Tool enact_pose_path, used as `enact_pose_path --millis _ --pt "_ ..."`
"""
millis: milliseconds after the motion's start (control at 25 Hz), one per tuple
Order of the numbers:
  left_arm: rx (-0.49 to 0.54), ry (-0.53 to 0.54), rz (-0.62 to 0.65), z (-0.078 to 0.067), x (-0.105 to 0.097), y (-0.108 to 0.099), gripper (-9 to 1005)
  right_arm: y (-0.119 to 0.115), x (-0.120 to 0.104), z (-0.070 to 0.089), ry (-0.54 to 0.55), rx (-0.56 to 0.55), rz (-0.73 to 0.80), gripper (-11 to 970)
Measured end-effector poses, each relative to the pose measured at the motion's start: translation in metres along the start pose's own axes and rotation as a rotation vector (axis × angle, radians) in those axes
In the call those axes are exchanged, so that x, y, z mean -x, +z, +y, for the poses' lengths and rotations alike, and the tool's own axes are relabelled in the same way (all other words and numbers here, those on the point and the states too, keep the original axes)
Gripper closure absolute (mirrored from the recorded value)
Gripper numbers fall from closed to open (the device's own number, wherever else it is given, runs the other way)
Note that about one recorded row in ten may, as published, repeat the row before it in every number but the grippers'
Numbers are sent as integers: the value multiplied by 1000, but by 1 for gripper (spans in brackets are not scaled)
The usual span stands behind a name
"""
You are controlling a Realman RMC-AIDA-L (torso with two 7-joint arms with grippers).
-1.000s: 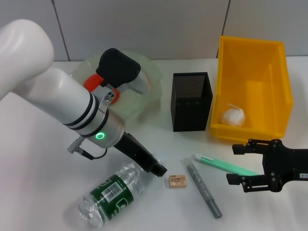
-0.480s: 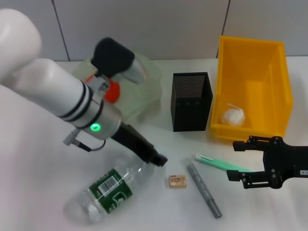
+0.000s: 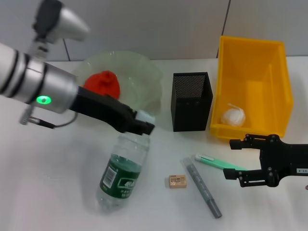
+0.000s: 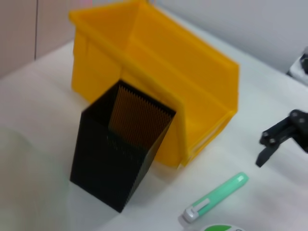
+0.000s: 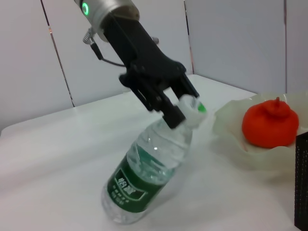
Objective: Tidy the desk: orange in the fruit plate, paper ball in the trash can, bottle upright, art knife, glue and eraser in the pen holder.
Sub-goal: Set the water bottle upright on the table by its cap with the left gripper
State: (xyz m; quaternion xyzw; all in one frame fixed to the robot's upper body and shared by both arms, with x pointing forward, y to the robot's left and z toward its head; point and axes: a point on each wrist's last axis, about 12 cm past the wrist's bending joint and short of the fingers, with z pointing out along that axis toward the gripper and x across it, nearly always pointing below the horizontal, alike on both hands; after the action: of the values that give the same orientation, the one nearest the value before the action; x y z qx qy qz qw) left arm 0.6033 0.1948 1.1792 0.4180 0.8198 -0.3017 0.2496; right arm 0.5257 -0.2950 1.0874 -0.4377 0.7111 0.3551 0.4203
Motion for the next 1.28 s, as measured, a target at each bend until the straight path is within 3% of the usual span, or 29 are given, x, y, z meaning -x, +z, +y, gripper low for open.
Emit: enact_pose_path --millis 120,320,560,1280 --pt "-17 69 -55 5 -11 -25 554 1 -1 1 6 3 -2 134" --pt "-20 113 -87 7 -18 -37 554 2 -1 1 12 6 -3 134" --pt "-9 257 -152 6 -37 -54 554 4 0 1 25 11 -6 133" --pt "171 300 -238 18 -60 -75 553 10 3 0 33 26 -12 134"
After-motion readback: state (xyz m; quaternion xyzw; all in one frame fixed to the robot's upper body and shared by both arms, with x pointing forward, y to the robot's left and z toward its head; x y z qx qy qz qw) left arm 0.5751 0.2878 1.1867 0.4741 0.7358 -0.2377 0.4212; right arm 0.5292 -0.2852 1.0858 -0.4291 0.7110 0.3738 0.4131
